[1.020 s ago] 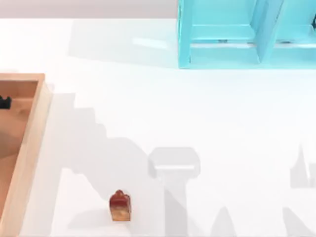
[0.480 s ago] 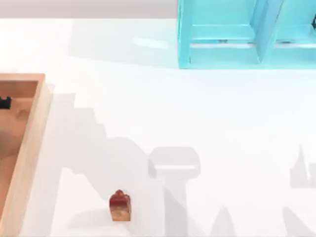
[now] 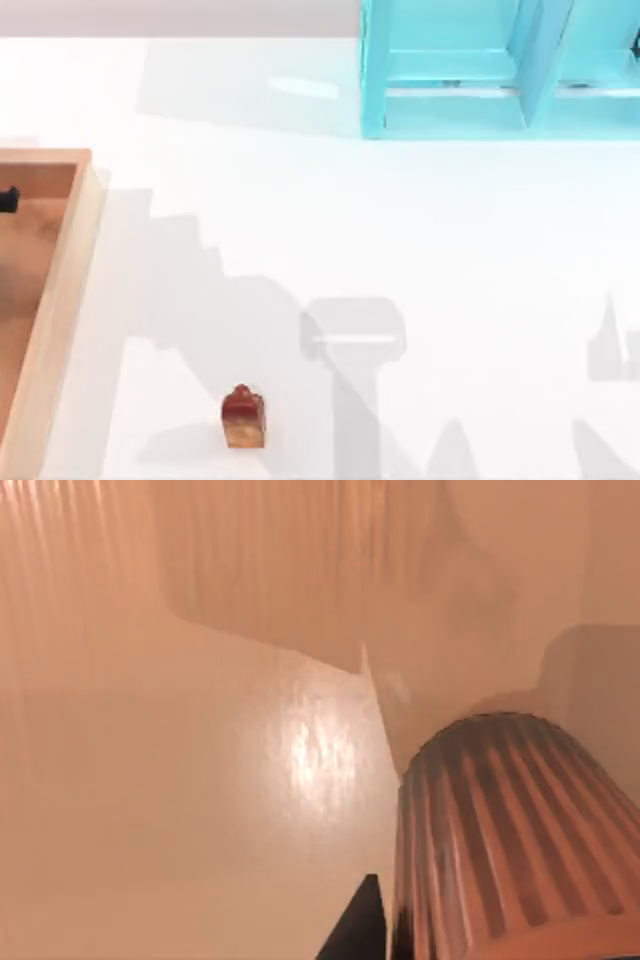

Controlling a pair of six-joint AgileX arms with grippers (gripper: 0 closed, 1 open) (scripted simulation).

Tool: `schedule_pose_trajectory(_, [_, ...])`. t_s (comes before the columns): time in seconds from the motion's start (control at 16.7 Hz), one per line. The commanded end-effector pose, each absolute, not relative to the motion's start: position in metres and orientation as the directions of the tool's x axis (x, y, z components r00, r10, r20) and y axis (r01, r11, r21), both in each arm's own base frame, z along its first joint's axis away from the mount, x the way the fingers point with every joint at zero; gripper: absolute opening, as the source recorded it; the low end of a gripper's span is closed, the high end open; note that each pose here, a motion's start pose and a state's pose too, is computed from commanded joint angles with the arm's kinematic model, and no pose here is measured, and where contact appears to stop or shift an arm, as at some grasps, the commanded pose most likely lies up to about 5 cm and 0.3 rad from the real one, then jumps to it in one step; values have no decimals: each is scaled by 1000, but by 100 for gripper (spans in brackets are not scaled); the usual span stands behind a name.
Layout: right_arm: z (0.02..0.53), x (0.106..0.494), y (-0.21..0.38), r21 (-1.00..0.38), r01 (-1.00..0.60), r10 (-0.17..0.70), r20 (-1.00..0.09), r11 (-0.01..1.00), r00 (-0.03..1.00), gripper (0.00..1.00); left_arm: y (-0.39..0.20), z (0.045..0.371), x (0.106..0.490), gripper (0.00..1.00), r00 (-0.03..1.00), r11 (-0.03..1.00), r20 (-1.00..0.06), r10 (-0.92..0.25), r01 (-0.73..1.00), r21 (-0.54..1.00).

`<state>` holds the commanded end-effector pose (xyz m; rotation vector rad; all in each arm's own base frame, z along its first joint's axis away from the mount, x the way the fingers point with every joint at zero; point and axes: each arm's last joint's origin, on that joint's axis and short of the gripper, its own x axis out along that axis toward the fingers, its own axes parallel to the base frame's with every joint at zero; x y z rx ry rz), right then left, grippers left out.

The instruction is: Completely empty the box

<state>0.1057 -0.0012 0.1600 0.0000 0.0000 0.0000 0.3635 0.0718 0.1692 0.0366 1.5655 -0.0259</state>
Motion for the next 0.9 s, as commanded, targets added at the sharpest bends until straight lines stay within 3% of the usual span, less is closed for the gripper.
schedule_pose_trajectory(0.54, [160, 106, -1, 0, 0, 0, 0, 1000, 1000, 100, 72, 277, 363, 0, -4, 999, -1000, 4, 40, 4])
schedule_pose_trajectory(0.9, [160, 106, -1, 0, 0, 0, 0, 1000, 1000, 100, 72, 287, 361, 0, -2, 999, -1000, 5, 39, 5])
